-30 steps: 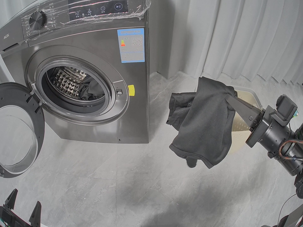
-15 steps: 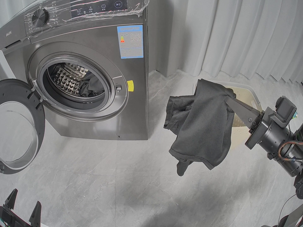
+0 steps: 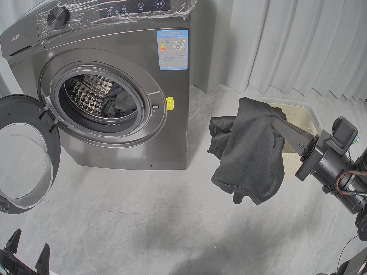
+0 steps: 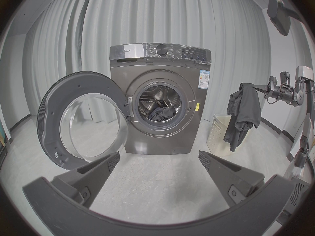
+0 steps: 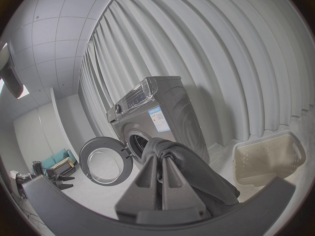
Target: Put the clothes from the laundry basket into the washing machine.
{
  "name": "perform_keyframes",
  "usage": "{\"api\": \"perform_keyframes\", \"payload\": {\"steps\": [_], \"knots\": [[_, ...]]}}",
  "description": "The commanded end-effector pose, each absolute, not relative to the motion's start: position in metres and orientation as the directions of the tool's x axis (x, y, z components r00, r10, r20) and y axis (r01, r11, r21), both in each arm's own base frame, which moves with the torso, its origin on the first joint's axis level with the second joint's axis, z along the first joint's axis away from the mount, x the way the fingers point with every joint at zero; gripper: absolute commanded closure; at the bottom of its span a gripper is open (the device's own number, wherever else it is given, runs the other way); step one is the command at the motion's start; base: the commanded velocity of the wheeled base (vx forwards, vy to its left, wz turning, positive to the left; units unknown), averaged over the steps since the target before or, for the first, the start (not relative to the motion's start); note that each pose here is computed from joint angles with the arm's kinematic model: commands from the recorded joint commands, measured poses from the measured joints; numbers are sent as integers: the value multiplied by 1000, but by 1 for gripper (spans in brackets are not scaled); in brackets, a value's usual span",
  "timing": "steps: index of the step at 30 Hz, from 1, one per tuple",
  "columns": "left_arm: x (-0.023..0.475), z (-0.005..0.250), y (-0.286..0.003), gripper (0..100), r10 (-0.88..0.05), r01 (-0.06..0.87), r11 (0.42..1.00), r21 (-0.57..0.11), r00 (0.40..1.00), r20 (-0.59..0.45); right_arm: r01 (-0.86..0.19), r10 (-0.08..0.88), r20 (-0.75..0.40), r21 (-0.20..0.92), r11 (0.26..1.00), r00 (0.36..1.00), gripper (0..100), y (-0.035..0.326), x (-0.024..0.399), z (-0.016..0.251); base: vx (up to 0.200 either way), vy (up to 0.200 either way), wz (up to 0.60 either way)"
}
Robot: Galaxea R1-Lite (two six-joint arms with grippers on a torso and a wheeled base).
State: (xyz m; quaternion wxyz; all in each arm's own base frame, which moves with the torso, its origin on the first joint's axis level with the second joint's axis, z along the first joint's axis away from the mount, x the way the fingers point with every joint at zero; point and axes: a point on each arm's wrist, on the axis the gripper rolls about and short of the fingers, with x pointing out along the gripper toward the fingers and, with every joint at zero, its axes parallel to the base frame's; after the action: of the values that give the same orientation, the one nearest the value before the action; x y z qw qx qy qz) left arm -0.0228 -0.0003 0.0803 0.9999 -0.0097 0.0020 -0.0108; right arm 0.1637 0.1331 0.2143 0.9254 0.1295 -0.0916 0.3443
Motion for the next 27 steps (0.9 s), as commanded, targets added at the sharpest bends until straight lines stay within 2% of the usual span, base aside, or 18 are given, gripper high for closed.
{"api": "perform_keyframes", "payload": {"steps": [1,5,11,17,23,27], "knots": [[-22,76,0,0,-23,23,1000,-20,1000,-11,-662,614,259,177,729,745,100,134,164,215,0,200,0],[-22,76,0,0,-21,21,1000,-20,1000,-11,-662,614,261,177,729,745,100,134,164,215,0,200,0],[-22,76,0,0,-21,21,1000,-19,1000,-11,-662,614,259,177,729,745,100,134,164,215,0,0,0],[-22,76,0,0,-21,21,1000,-19,1000,-11,-662,614,259,177,729,745,100,134,164,215,-200,0,0],[-22,76,0,0,-23,23,1000,-19,1000,-11,-661,615,255,178,729,746,100,134,164,213,0,0,0],[-22,76,0,0,-21,21,1000,-20,1000,-9,-660,614,253,178,730,748,100,134,165,213,0,200,0]]}}
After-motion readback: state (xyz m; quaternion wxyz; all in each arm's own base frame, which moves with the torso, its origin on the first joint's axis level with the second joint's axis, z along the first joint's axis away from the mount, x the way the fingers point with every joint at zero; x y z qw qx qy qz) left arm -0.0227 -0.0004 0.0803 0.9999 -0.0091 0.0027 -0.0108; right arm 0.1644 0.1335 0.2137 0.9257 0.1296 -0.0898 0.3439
